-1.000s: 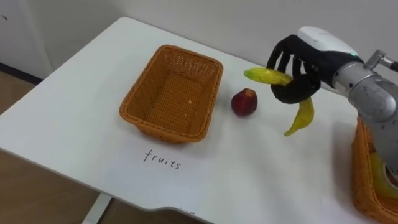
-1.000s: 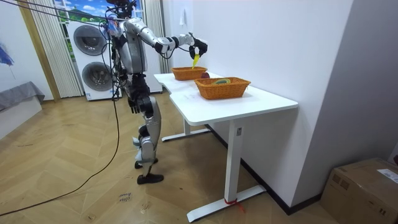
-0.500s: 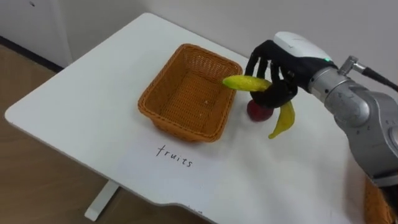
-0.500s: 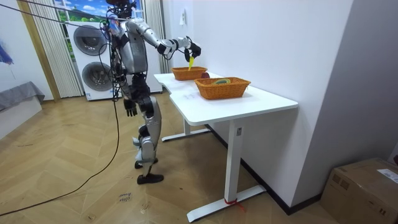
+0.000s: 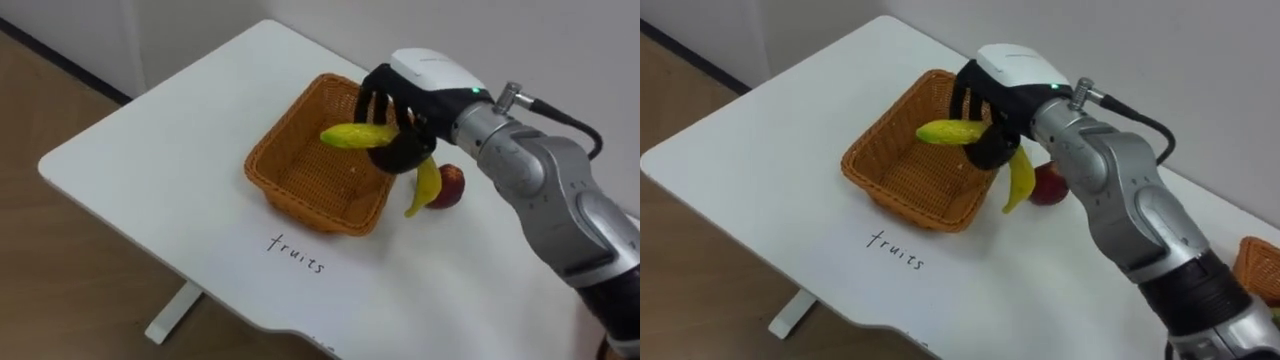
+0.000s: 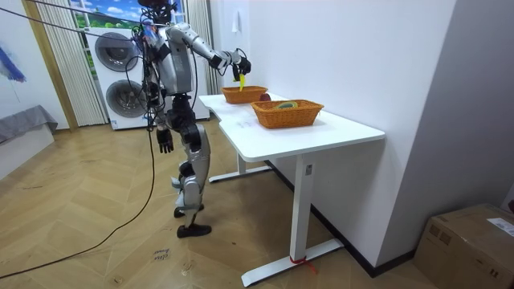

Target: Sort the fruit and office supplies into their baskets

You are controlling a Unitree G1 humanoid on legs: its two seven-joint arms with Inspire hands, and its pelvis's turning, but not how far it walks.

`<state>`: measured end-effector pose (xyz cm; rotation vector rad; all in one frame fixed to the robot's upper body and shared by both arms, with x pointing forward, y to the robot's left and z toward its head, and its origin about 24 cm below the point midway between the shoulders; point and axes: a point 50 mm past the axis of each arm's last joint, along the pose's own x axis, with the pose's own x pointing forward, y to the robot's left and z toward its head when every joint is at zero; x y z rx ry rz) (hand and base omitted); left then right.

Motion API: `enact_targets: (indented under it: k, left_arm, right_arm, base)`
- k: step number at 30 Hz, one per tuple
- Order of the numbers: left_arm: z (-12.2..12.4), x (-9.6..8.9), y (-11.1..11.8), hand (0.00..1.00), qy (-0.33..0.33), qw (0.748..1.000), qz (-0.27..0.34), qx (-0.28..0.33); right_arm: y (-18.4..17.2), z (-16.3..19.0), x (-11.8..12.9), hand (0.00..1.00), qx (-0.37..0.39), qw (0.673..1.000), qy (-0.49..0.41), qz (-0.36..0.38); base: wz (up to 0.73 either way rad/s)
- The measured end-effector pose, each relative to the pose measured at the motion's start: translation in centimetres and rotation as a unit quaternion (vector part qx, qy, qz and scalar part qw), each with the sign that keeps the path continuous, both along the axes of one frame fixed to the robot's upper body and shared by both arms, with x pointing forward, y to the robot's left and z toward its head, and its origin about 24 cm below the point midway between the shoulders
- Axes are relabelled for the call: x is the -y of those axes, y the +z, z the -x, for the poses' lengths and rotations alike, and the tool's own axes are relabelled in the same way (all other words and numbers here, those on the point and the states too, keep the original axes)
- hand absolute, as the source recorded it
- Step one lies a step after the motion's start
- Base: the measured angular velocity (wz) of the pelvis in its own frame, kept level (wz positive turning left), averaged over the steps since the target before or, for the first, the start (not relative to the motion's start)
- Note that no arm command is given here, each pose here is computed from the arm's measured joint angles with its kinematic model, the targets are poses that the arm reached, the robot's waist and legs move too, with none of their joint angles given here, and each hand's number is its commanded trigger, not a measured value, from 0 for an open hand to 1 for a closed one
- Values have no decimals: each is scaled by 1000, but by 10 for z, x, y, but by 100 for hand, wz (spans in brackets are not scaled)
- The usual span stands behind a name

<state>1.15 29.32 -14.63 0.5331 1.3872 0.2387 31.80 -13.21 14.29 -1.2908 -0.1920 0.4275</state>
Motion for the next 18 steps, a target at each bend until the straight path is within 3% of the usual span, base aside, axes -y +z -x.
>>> enact_targets:
  k: [18]
  left_arm:
    - [-2,0,0,0,-3,1000,1,1]
  right_arm:
    - [-12,-8,3,100,15,999,-27,-23]
  base:
    - [4]
